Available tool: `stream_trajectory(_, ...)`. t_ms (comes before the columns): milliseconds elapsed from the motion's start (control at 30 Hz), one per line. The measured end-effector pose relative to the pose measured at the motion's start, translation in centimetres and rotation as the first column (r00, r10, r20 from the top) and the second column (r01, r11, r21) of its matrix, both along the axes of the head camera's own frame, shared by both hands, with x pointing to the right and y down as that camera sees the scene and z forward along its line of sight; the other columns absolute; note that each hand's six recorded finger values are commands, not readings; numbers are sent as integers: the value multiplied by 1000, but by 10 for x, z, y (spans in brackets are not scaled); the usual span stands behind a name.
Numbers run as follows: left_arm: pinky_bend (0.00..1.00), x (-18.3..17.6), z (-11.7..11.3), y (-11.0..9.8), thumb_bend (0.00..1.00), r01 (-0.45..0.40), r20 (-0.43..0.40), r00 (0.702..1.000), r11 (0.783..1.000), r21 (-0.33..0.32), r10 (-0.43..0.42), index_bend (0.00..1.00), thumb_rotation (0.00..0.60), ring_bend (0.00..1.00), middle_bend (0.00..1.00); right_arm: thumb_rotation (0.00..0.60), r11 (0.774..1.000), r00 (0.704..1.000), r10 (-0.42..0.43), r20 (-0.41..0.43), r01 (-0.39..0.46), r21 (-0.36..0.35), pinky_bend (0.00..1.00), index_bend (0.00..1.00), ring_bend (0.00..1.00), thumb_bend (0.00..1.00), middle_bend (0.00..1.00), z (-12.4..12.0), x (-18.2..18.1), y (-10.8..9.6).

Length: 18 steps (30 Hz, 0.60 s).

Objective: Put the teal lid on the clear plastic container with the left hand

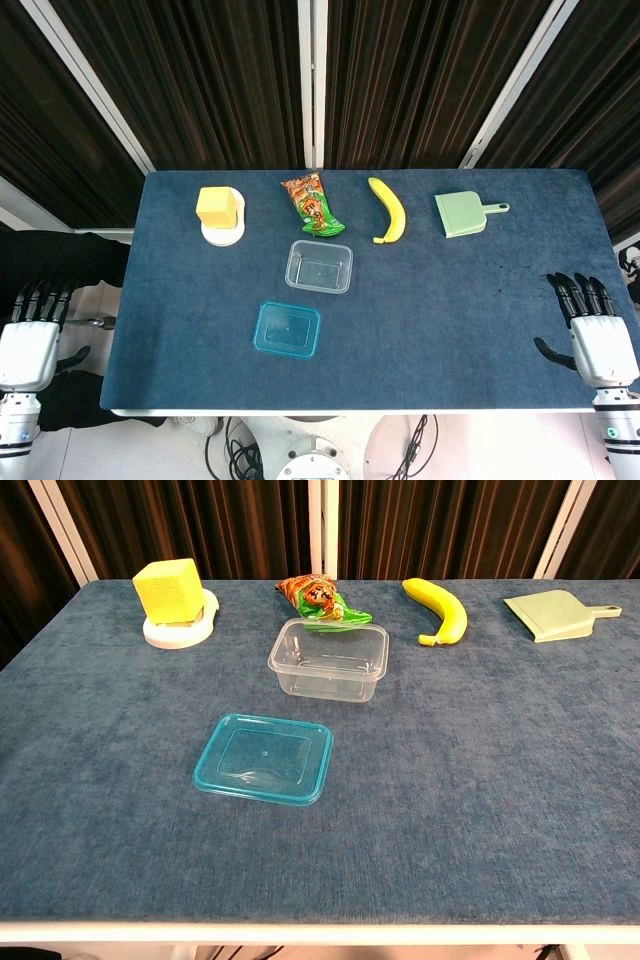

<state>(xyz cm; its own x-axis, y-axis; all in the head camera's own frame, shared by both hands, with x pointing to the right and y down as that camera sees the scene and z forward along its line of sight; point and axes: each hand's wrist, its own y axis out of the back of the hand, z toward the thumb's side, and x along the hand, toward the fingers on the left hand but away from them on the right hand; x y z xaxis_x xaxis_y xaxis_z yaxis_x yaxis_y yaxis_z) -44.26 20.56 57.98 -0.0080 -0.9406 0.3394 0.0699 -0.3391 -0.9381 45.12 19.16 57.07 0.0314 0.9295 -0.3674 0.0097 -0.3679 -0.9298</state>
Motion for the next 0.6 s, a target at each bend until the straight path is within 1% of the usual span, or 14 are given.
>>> stream_trajectory(133,19,1,0,3,0,-3,11,1000,1000,14,3,85,600,0,102,600,1000,1000,-12,10,12,-13,51,0,0,105,84,4,-3,-3)
stream_trajectory(367,19,3,-1,10,0,-6,4,1000,1000,-11,6,85,600,0,103,600,997,998,-63,30,64,-32,51,0,0,106,83,10,-14,-6)
stream_trajectory(467,19,3,-2,12,0,-6,-7,1000,1000,-17,6,85,600,0,103,600,992,992,-109,61,113,-59,51,0,0,106,81,18,-27,-13)
stream_trajectory(567,19,5,-3,13,0,-13,-10,1000,1000,-17,13,85,600,0,102,600,978,978,-184,102,192,-83,51,0,0,105,77,29,-51,-25)
stream_trajectory(600,19,5,-4,14,0,-16,-11,1000,1000,-15,16,85,600,0,102,600,969,969,-217,120,229,-91,51,0,0,105,74,33,-64,-31)
